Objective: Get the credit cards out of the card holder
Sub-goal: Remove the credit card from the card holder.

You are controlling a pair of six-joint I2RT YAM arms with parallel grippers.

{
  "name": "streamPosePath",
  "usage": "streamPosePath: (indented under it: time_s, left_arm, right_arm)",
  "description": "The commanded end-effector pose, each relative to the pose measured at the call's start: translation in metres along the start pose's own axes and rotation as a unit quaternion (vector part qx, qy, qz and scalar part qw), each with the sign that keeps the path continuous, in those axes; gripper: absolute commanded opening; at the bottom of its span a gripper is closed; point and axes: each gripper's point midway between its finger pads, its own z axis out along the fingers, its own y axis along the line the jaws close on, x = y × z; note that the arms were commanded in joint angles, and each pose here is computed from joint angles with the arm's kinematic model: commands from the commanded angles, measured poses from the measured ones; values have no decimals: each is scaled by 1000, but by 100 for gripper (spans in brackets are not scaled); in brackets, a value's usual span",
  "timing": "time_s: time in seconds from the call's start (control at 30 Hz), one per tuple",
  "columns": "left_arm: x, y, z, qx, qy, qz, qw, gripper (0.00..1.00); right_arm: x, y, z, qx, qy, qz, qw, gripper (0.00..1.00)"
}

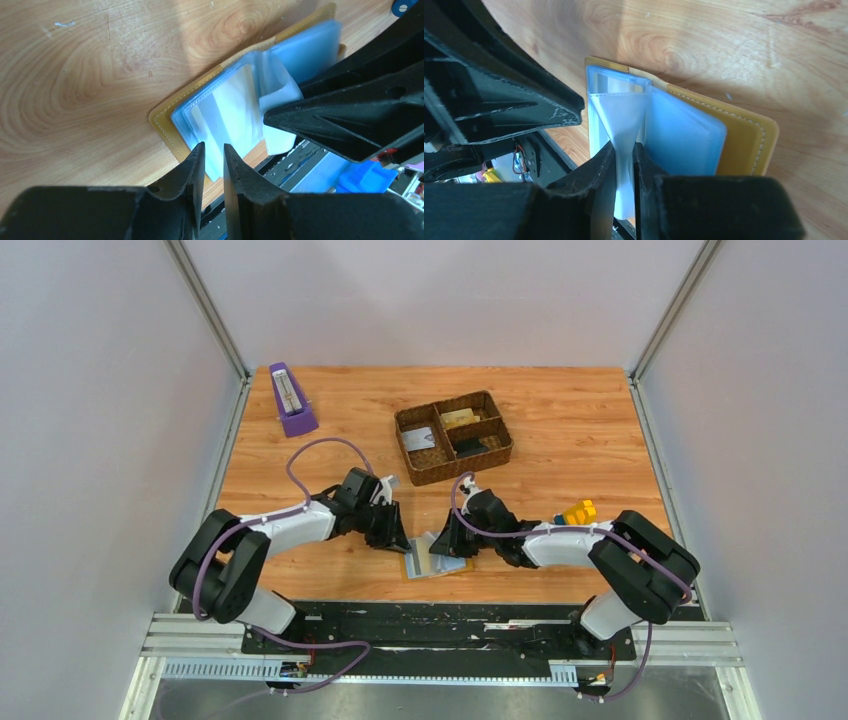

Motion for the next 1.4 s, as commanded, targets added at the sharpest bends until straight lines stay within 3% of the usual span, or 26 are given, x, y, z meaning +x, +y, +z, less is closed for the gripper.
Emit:
streamPosePath:
  time_s: [0.0, 0.13, 0.4, 0.77, 0.93, 1.07, 1.2, 1.37]
  left_arm:
    - [-10, -8, 5, 18, -10, 11, 1000, 27]
    - [-8, 1, 8, -1, -5, 13, 1000, 26]
    - [-6, 3, 13, 5, 3, 12, 1000, 23]
    - [0, 11, 16, -8, 15, 10, 1000, 22]
    - [-4, 2, 11, 7, 9, 15, 1000, 22]
    - [-7, -8, 11, 28, 6, 15, 999, 22]
    - [-8, -19, 9, 57, 6, 13, 998, 22]
    - [-11, -30, 5, 79, -3, 18, 997, 23]
  right_arm:
    - [-10, 20, -3, -49, -16, -9, 999, 17]
    - [-10, 18, -4, -47, -14, -5, 999, 18]
    - [-33, 5, -19, 50, -47, -21, 997, 41]
    - [-45, -37, -45, 194, -74, -23, 978, 41]
    - [-47, -4, -49, 138, -73, -48, 987, 40]
    - [-38, 23, -43, 99, -62, -70, 991, 46]
    - [-27, 27, -31, 98, -47, -80, 991, 53]
    - [-15, 34, -19, 80, -22, -90, 992, 55]
